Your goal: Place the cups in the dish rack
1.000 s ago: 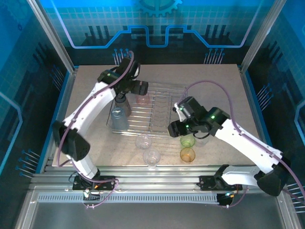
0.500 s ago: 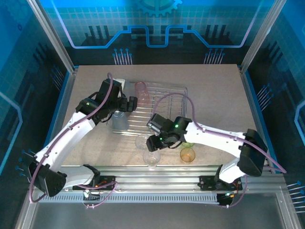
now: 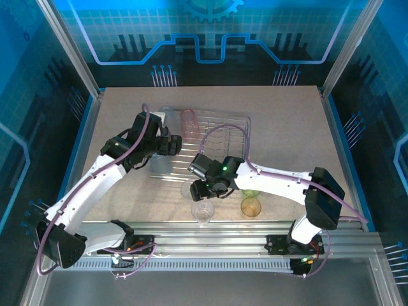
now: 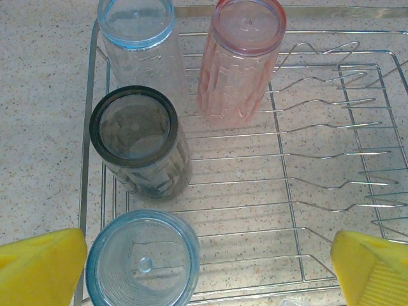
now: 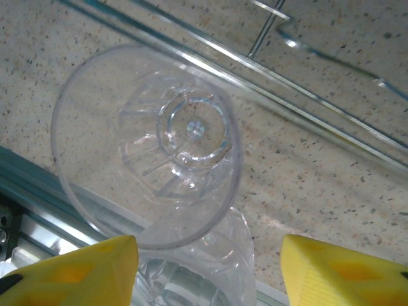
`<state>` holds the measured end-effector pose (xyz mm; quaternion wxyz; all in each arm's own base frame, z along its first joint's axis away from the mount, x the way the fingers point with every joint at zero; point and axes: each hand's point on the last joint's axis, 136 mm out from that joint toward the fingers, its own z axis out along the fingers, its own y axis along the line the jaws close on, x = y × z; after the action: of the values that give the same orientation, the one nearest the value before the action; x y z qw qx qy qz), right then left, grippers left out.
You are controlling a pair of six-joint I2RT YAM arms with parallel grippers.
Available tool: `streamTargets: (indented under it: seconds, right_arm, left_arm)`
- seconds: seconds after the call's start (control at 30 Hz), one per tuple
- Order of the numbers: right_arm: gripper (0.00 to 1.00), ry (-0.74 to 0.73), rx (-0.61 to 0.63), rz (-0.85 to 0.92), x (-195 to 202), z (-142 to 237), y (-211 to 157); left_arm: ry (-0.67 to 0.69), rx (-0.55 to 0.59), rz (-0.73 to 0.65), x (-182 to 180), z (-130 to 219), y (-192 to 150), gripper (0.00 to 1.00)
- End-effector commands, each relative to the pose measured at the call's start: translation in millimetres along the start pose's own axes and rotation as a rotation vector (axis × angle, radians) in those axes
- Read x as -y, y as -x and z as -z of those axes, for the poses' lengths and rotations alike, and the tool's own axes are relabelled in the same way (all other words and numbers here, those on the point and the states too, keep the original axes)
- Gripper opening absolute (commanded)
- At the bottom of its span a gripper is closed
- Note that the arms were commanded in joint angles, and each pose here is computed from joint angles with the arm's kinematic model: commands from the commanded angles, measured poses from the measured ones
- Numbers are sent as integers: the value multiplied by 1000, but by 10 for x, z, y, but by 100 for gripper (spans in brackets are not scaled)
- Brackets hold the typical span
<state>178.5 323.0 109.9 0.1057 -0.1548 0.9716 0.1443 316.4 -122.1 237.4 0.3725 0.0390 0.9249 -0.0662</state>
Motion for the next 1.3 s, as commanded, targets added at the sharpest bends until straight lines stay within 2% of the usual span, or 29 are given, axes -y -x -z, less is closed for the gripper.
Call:
streamTargets:
  seconds: [0.0,0.43,0.67,0.77,0.93,1.27]
  right_arm:
    - [62,-28,65,-18,102,25,198]
    - [65,-69,156,-24,308,16,554]
    - [67,-80,204,-18,400,177,674]
    - [65,-42,174,5,284,190,626]
    - [64,-59,134,70,89,157,482]
    - [59,-124,58,126,19,-109,394]
  left_arm:
    - [-17,7,5,36,16,-6,99]
    - [1,16,1,-5,20,-14,99]
    - [24,21,-1,-65,51,-39,99]
    - [36,32,9,-96,67,-42,99]
    - [55,54,45,-154,101,-57,99]
    - [40,87,90,-198,175,-114,99]
